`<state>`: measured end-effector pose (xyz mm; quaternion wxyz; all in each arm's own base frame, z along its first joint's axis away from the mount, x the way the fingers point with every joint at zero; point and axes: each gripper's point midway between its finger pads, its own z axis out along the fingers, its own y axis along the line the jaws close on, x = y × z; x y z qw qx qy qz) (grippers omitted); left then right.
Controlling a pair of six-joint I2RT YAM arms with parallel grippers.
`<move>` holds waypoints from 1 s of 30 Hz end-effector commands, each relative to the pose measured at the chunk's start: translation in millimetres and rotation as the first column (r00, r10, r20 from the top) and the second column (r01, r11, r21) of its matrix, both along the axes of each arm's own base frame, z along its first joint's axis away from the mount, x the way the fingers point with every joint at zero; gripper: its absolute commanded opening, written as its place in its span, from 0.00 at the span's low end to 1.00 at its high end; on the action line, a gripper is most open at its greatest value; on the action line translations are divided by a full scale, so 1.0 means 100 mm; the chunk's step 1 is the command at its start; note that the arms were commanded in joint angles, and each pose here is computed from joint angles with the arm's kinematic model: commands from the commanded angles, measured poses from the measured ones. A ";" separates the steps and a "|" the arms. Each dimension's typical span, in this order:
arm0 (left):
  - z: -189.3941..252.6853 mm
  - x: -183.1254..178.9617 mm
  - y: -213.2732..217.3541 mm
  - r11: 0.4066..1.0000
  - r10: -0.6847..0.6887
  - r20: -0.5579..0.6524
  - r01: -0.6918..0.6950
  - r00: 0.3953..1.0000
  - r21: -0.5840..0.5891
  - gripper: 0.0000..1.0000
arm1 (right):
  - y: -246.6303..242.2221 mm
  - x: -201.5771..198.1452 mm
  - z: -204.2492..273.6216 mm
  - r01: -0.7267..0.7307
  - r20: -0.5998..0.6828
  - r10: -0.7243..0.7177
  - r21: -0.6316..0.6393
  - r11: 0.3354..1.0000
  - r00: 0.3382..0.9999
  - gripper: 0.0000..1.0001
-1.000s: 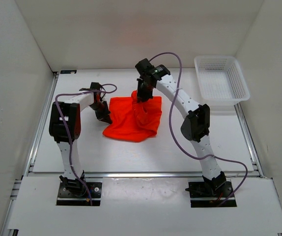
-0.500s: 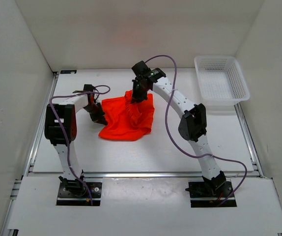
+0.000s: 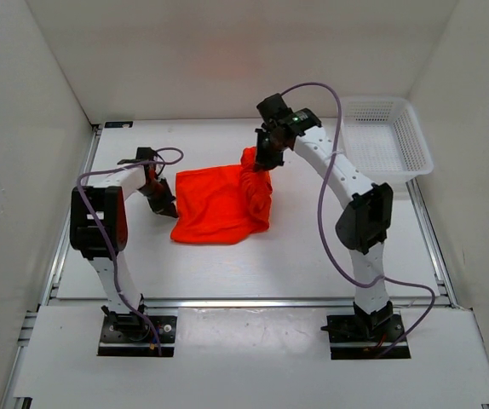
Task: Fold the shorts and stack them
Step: Fold the shorts
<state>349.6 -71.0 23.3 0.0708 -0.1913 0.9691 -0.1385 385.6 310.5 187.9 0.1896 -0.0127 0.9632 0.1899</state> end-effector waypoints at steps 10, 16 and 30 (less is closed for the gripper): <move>0.18 0.19 0.04 1.000 0.007 0.073 -0.005 0.997 -0.020 0.10 | -0.17 0.00 0.49 -0.068 0.092 0.065 0.033 0.997 0.994 0.01; 0.07 0.17 0.04 1.000 0.007 0.042 -0.006 0.999 -0.019 0.10 | 0.46 0.08 0.45 -0.158 0.086 0.145 0.158 0.975 0.986 0.01; 0.46 0.31 0.47 0.991 0.137 0.111 -0.137 0.984 -0.005 0.51 | 1.17 0.15 0.76 -0.370 0.314 0.249 0.420 0.829 0.916 1.00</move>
